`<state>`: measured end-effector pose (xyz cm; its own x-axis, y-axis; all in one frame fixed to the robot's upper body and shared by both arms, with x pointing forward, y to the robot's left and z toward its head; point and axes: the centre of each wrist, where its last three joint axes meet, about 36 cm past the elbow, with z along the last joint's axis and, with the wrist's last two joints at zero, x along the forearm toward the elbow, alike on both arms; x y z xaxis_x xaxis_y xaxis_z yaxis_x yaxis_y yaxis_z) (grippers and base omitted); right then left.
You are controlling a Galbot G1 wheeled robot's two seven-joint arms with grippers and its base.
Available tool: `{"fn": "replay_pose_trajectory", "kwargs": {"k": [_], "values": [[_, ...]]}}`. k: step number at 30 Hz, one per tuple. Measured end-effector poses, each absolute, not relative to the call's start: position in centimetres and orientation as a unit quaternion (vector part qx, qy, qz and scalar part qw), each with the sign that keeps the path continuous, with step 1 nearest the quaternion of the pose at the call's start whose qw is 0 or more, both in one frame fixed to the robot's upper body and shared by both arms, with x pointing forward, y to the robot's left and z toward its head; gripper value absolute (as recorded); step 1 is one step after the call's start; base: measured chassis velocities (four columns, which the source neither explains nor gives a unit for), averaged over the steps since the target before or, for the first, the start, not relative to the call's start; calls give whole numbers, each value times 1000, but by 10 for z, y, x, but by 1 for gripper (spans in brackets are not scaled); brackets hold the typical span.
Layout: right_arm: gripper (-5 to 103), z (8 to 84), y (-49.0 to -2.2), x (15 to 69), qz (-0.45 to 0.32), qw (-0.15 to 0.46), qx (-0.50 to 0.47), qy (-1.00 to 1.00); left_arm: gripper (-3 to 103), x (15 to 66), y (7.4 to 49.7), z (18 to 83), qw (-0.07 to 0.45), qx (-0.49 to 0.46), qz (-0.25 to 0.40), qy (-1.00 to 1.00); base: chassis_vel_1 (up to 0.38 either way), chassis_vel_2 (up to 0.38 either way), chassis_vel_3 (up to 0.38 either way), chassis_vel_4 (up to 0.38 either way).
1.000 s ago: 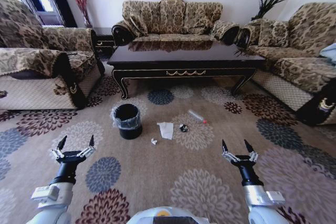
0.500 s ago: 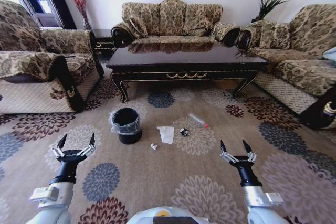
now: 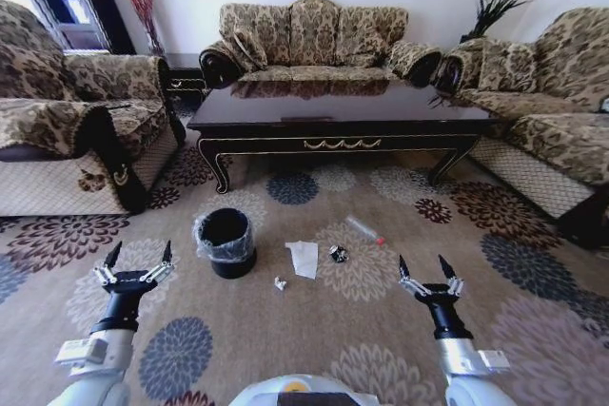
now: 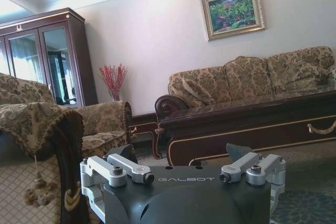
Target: Move to the front of the table and pick up the trash from the floor, then place it into the trash bin.
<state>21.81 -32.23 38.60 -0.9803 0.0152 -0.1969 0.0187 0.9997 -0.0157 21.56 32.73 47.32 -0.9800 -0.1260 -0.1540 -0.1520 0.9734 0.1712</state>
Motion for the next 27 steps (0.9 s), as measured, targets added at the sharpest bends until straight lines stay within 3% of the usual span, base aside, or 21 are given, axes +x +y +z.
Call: {"fn": "replay_pose_trajectory", "kwargs": {"k": [10, 27], "values": [[100, 383, -322, 221, -7, 117, 12, 993, 100, 218, 328, 468, 70, -70, 90, 991, -244, 261, 239, -247], [100, 385, -316, 227, 3, 124, 32, 992, 100, 236, 340, 464, 50, -139, 80, 986, -6, -5, -4, 2]]}}
